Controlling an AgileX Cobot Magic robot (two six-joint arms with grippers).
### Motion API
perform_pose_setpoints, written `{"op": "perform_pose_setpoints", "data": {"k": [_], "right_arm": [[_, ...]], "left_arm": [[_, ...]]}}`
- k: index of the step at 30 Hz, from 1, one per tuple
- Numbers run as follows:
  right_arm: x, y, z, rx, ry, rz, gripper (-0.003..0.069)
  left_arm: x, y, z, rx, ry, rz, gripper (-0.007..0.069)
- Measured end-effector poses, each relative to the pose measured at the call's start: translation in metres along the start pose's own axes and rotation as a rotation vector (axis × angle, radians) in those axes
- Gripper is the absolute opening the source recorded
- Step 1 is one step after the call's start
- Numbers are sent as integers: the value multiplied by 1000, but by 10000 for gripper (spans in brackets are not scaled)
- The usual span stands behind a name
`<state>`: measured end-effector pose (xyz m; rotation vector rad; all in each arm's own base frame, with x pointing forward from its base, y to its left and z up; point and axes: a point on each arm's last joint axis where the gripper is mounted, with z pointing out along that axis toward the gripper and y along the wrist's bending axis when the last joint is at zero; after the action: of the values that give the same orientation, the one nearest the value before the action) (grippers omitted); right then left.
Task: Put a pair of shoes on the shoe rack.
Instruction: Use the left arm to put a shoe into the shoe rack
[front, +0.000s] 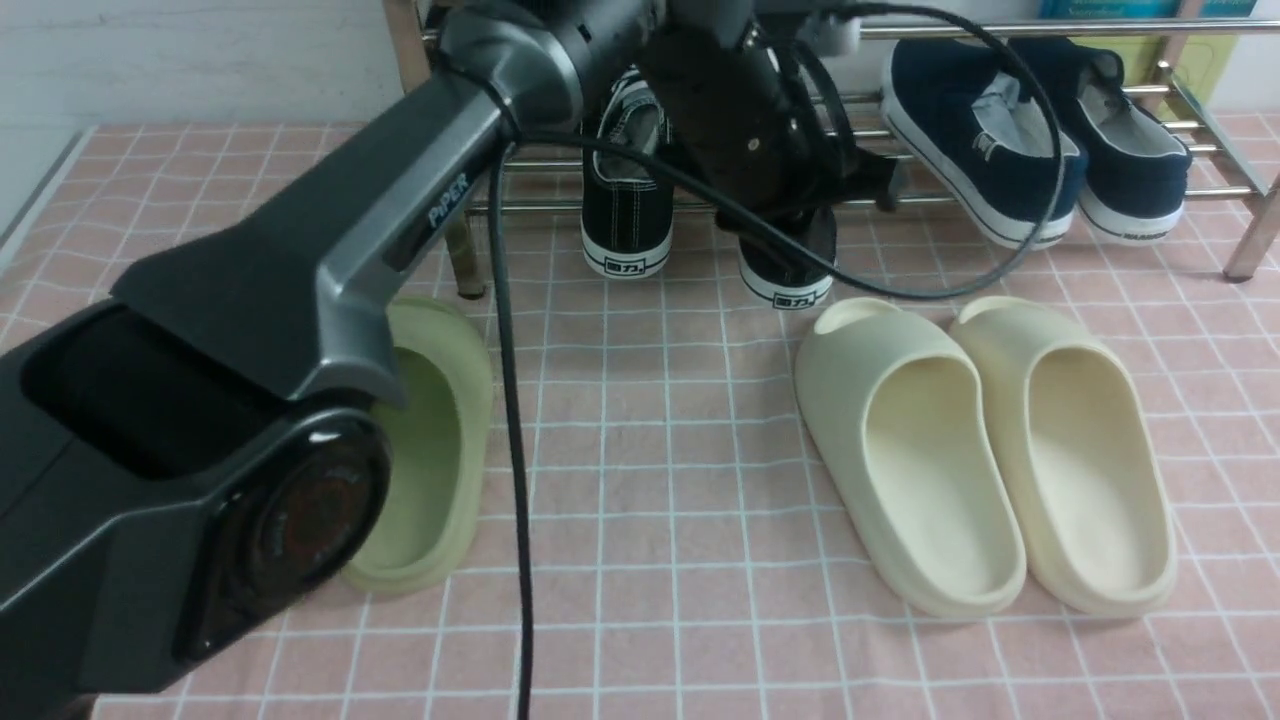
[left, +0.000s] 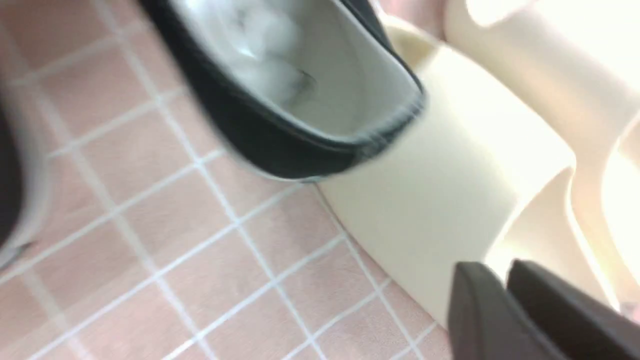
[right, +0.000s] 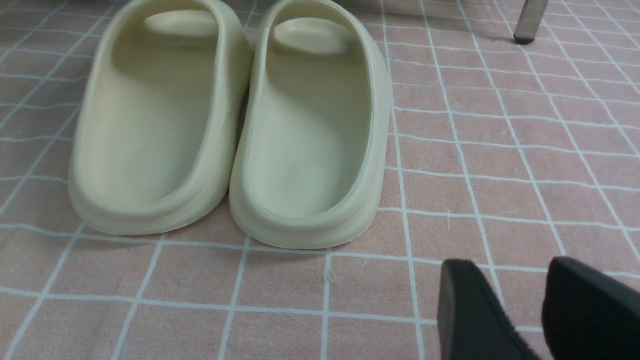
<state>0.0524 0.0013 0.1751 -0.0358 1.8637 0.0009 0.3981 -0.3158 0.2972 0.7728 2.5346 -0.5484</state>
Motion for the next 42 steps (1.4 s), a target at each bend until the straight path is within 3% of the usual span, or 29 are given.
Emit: {"op": "perform_pose_setpoints", "data": {"k": [5,10,18,29,34,37,42], "right_arm": [[0,0,0,0,0,0,239],[0,0,0,0,0,0,239],[0,0,0,0,0,0,239],[0,0,0,0,0,0,239],[0,0,0,0,0,0,239],[0,0,0,0,0,0,239],[0,0,0,0,0,0,239]], "left_arm": [[2,-10,32,1,-20,52,2],[-4,5,47,-143,-102,96,2],[-15,10,45,-237,-238,51,2],[-20,12,43,-246,-292,25,13],[-17,4,23,-204,-231,8,16],[-20,-12,-29,-157,-205,64,16],[-13,-13,-53,-202,-128,84,19]]}}
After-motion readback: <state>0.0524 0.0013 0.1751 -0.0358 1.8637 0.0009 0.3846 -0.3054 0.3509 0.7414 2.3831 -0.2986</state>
